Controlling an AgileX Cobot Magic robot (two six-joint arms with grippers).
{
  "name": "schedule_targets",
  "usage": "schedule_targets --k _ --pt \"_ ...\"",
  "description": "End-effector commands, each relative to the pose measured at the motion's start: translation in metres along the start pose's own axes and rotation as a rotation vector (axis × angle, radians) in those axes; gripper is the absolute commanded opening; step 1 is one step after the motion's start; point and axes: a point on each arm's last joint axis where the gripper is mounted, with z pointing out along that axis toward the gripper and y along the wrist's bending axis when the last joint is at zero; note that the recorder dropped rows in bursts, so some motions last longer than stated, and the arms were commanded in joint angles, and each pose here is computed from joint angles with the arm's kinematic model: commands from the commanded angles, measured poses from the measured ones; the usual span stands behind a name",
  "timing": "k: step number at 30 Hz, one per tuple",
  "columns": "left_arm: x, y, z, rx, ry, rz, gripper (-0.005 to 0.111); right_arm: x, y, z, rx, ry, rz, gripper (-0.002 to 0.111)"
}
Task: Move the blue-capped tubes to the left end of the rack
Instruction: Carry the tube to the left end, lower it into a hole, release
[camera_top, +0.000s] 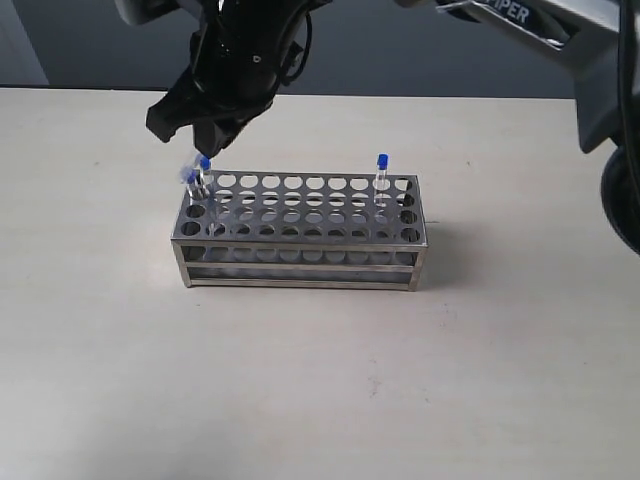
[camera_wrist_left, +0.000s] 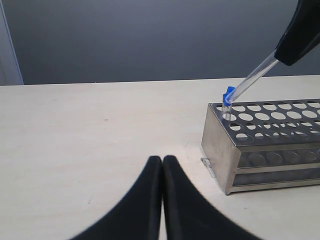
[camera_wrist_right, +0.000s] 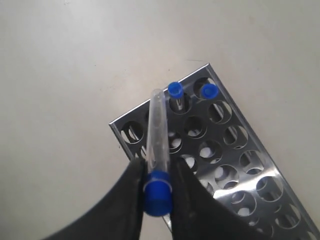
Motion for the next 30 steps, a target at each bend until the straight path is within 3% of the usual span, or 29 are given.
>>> schedule_targets --k 1,9,22,30 --pt "-0.002 -0.001 0.0 0.011 -0.007 0.002 0.001 0.004 0.001 -0.016 0.03 -0.004 -0.003 -0.001" --pt "-0.002 -0.001 0.0 0.011 -0.007 0.002 0.001 0.006 -0.003 -0.035 0.124 -0.012 -0.011 -0.001" --pt "-0.002 -0.001 0.0 0.011 -0.007 0.002 0.001 0.005 0.004 -0.023 0.105 0.005 -0.014 -0.001" --pt "-0.002 -0.001 0.0 0.011 -0.007 0.002 0.001 0.02 0.01 -0.001 0.058 0.09 0.02 -0.001"
